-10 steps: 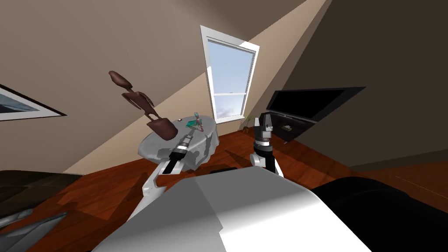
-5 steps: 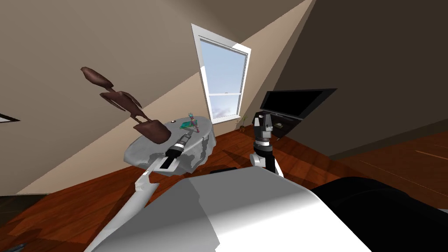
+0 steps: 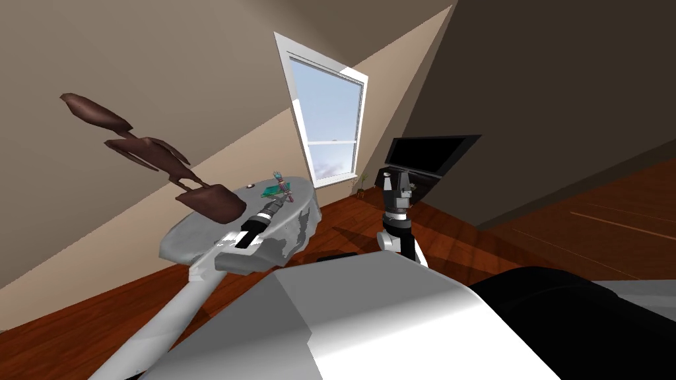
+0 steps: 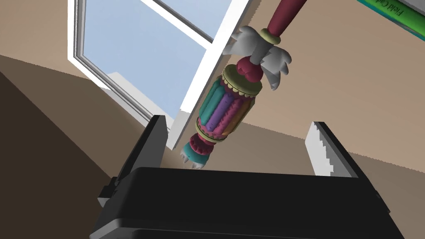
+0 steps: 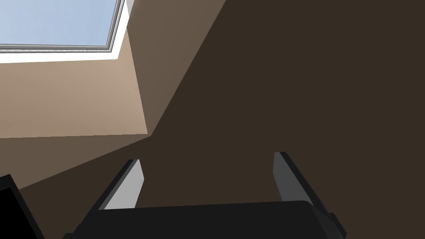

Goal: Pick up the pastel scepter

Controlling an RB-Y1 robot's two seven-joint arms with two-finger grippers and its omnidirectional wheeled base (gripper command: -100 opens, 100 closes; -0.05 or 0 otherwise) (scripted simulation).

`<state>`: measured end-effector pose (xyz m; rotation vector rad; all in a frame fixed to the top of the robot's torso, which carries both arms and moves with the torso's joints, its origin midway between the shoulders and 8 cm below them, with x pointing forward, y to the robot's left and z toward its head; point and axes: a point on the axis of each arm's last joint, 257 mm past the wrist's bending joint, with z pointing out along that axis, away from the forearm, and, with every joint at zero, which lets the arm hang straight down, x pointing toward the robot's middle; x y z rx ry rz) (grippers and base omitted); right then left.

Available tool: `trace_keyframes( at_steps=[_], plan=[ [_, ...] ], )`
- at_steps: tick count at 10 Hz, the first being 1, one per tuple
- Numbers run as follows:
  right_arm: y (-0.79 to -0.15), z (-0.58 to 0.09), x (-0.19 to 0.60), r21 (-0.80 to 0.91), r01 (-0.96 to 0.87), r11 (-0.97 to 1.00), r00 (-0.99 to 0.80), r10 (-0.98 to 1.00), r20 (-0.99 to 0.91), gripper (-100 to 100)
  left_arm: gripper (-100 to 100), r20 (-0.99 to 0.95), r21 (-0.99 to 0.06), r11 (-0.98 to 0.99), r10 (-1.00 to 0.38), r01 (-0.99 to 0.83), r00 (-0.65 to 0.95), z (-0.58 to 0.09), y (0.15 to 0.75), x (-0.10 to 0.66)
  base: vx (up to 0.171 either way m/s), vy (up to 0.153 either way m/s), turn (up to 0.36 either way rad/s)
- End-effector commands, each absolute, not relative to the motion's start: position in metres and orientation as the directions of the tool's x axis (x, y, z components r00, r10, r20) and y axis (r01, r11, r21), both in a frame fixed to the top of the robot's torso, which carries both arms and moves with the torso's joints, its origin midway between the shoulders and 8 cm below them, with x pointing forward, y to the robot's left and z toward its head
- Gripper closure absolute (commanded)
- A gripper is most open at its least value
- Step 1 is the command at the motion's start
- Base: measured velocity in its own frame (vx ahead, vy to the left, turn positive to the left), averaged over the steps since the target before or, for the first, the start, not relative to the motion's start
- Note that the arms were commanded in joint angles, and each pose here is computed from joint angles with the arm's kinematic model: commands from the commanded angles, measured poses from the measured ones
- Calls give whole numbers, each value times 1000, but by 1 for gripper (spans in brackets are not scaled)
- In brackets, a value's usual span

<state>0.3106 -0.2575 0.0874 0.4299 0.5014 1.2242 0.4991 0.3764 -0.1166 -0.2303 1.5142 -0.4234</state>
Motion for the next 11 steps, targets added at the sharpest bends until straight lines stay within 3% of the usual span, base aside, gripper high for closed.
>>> trace_keyframes(
  at_steps=[1, 6, 9, 10, 11],
  plan=[
    [-258, 87, 311, 565, -774, 286, 257, 957, -131, 0, -100, -935, -353, 931, -355, 93, 1, -116, 395, 502, -4, -48, -110],
    [-258, 87, 311, 565, -774, 286, 257, 957, -131, 0, -100, -979, -206, 979, -206, 8, 3, -98, 443, 514, 11, -36, -103],
    [-258, 87, 311, 565, -774, 286, 257, 957, -131, 0, -100, -984, -181, 984, -181, -3, 5, -93, 451, 516, 38, -22, -69],
    [-258, 87, 311, 565, -774, 286, 257, 957, -131, 0, 0, -984, -178, 984, -178, -6, 6, -93, 452, 516, 0, 0, 0],
    [-258, 87, 311, 565, -774, 286, 257, 957, -131, 0, -100, -982, -186, 982, -186, 42, -6, -97, 439, 527, -19, -47, 2]
  ],
)
